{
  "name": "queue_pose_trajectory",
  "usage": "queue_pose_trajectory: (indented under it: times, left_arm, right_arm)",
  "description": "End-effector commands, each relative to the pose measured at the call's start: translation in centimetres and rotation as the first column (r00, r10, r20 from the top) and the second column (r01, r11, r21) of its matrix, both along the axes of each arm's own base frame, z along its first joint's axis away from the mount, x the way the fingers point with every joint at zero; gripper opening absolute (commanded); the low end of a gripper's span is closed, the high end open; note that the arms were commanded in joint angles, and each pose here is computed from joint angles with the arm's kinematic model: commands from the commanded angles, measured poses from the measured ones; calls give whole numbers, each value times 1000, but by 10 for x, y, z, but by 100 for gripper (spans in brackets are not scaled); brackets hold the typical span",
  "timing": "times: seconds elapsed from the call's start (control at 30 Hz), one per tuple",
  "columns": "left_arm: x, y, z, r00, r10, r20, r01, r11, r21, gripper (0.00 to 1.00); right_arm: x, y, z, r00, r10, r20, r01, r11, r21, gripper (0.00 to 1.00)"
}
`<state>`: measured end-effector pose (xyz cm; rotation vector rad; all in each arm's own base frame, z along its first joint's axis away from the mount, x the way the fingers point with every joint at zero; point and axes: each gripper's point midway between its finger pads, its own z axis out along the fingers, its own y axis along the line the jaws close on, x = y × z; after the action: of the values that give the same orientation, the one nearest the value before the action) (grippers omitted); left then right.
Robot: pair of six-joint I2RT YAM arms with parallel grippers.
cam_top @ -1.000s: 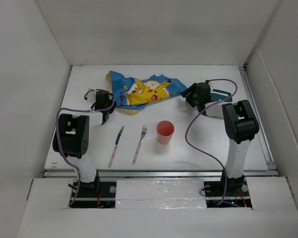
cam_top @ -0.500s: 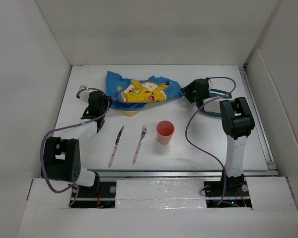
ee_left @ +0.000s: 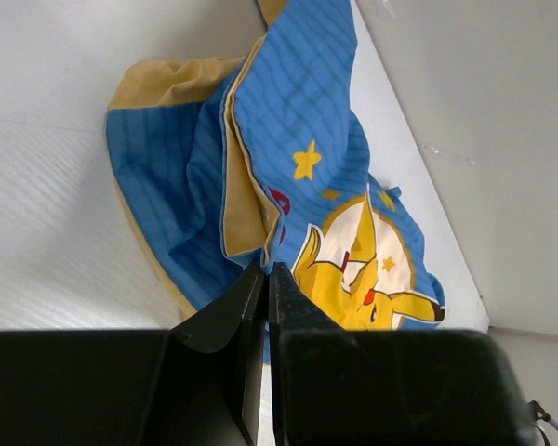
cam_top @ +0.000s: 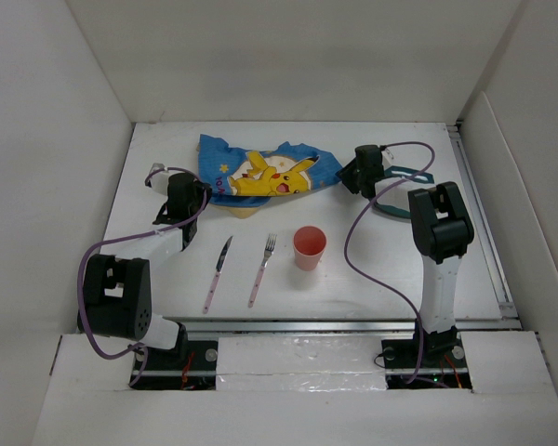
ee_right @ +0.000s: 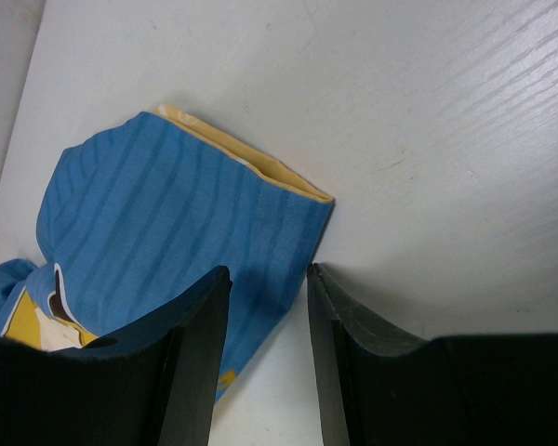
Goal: Set the dinner table for one person
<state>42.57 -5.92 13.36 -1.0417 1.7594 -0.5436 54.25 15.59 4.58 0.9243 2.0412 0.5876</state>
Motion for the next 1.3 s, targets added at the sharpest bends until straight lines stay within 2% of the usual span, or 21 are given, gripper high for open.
queue_pose_trajectory:
  times: [0.0, 0.3, 0.33, 0.5, 0.6, 0.67, 0.87, 0.9, 1.0, 1.1, 1.13, 1.23, 1.27]
  left_arm:
    - [2, 0, 14, 998, 14, 65, -12, 1000, -24, 0]
    - [7, -3, 22, 993, 23, 114, -15, 998, -65, 0]
    - [7, -3, 21, 993, 22, 112, -15, 998, -66, 0]
    - [6, 1, 27, 990, 41, 136, -33, 998, -59, 0]
    - [6, 1, 29, 988, 43, 149, -34, 997, -66, 0]
    - [8, -1, 30, 987, 40, 159, -27, 996, -83, 0]
    - [11, -4, 28, 988, 28, 155, -15, 996, -85, 0]
    - [11, -4, 29, 987, 29, 155, -16, 996, -85, 0]
    - [12, -3, 40, 984, 32, 176, -17, 997, -81, 0]
    - [12, -1, 57, 978, 35, 205, -20, 997, -74, 0]
    - [11, 0, 70, 972, 41, 231, -25, 997, -74, 0]
    - [9, 2, 117, 946, 41, 321, -20, 998, -66, 0]
    - [8, 7, 129, 940, 43, 338, -23, 998, -64, 0]
  right_arm:
    - [2, -8, -7, 997, -30, -74, 24, 997, -73, 42]
    - [13, -12, -12, 983, -42, -180, 20, 993, -121, 39]
    - [8, -13, -22, 973, -45, -224, 16, 991, -130, 39]
    - [19, -8, -17, 969, -33, -244, 2, 992, -126, 36]
    - [18, -7, -22, 956, -30, -291, -11, 990, -138, 30]
    - [15, -8, -24, 950, -30, -311, -16, 990, -143, 19]
    - [9, -15, -24, 955, -56, -290, 8, 987, -162, 3]
    - [11, -12, -15, 964, -49, -262, 3, 985, -173, 0]
    - [8, -20, -3, 972, -70, -224, 17, 973, -232, 0]
    - [10, -27, 40, 991, -64, -114, 28, 956, -291, 0]
    - [10, -30, 75, 998, -47, -44, 31, 951, -309, 0]
    - [1, -41, 127, 997, -17, 69, 40, 932, -360, 0]
    - [-8, -46, 176, 987, -13, 161, 70, 932, -355, 0]
